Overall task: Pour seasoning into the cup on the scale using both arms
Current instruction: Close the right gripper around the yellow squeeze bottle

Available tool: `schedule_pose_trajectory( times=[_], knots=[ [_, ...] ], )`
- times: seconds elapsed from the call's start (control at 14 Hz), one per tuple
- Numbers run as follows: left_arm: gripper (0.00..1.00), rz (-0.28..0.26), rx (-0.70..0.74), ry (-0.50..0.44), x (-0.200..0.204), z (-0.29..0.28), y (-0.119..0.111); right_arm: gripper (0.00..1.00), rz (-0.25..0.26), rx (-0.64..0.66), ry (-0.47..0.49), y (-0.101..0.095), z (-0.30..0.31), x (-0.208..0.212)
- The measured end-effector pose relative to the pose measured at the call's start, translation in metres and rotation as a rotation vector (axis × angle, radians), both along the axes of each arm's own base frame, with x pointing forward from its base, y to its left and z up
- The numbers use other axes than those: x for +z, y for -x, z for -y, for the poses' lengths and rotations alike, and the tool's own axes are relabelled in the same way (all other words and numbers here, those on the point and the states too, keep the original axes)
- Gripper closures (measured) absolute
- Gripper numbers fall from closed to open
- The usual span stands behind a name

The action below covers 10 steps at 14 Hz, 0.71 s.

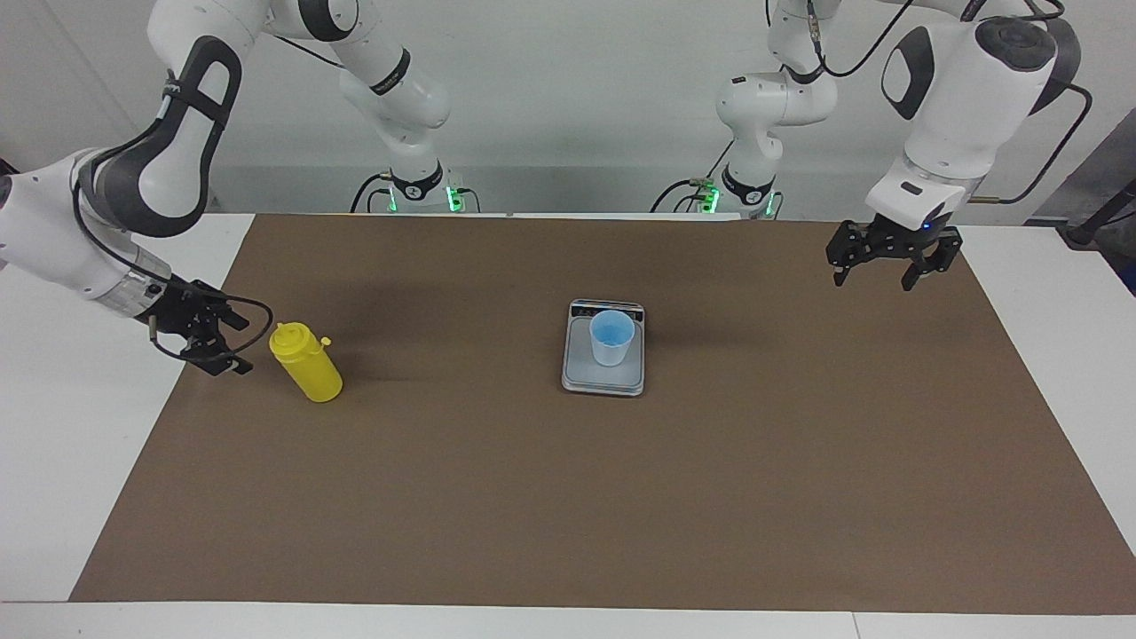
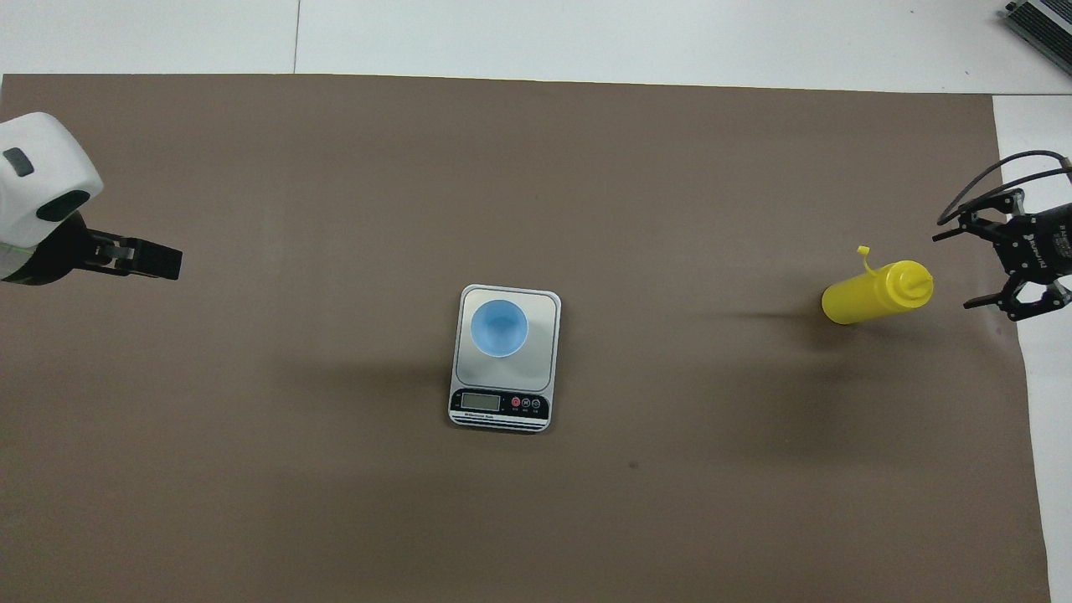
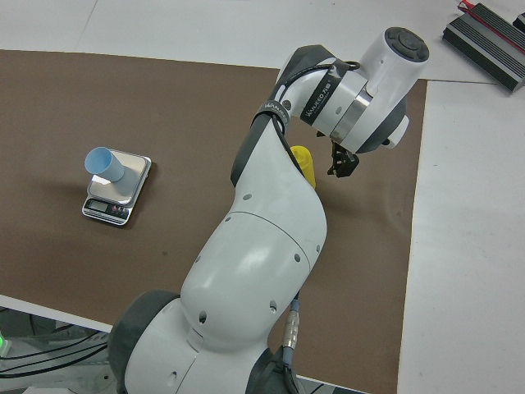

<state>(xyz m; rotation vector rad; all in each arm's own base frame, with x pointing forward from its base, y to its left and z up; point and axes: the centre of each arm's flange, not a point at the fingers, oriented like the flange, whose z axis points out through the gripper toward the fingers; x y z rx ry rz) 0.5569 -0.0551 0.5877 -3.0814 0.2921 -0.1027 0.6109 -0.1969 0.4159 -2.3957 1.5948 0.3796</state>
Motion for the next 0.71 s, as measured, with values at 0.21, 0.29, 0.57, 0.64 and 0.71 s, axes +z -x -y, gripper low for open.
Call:
schedule_pose_trajectory(
  times=[0.21, 0.29, 0.57, 0.64, 0.71],
  knots=[
    [0.0, -0.014, 0.033, 0.048, -0.001, -0.013, -0.001, 0.0, -0.079, -0.075, -0.031, -0.002, 0.003, -0.038],
    [0.0, -0.022, 0.036, 0.053, -0.001, -0.014, -0.001, 0.0, -0.104, -0.105, -0.056, -0.003, 0.003, -0.052],
    [0.0, -0.03, 0.037, 0.057, 0.011, -0.015, -0.002, 0.0, -0.172, -0.129, -0.114, 0.004, -0.005, -0.085],
    [0.0, -0.04, 0.037, 0.057, 0.011, -0.015, -0.002, 0.0, -0.175, -0.135, -0.136, 0.004, -0.007, -0.085],
    [0.0, -0.055, 0.036, 0.056, 0.011, -0.014, 0.0, 0.0, -0.18, -0.138, -0.16, 0.004, -0.01, -0.084]
  ],
)
